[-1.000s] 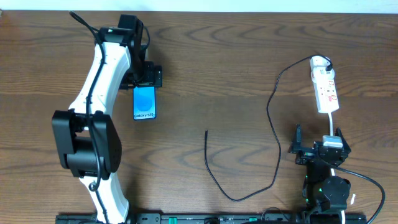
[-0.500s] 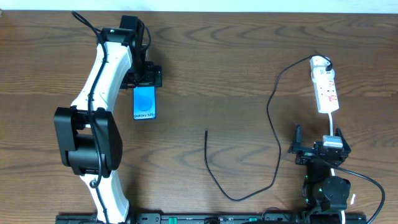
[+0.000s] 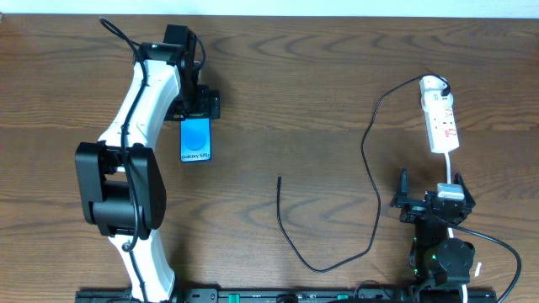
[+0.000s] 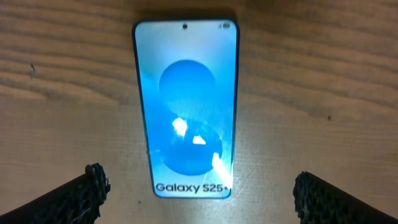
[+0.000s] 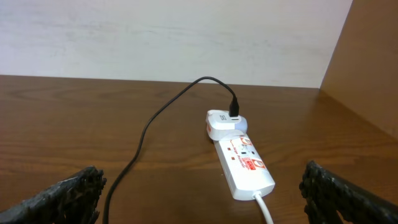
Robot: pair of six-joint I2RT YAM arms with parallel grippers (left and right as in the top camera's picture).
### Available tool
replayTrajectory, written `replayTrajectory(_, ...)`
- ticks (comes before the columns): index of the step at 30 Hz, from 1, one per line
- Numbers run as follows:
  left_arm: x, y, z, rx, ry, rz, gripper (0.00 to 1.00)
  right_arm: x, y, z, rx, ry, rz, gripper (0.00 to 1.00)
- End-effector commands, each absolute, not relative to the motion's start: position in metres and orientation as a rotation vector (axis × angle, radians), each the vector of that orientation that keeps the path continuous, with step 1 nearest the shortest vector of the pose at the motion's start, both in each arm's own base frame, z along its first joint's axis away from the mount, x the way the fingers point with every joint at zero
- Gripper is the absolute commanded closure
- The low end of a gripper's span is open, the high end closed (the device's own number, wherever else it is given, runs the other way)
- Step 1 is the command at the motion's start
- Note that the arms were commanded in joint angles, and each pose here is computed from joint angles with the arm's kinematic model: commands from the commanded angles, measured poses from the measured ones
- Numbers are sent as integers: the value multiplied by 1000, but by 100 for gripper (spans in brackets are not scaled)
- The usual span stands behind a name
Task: Plug charger to phone and switch on socket
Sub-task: 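Lower the left gripper onto the phone's near edge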
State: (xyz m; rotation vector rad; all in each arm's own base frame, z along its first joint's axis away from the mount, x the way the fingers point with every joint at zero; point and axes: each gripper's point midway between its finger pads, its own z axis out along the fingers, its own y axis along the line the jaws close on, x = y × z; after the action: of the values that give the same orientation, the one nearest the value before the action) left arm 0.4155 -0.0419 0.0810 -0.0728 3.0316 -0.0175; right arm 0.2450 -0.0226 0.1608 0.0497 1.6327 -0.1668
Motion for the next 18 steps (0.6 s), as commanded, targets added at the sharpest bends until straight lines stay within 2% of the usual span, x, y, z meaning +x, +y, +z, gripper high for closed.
replayTrajectory(1,416,-41,70,-85,3037,2,2,245,-23,161,64,1630,-162,1)
replayTrajectory(18,416,-39,41,-87,3069,14,3,245,-23,161,64,1630,-163,1)
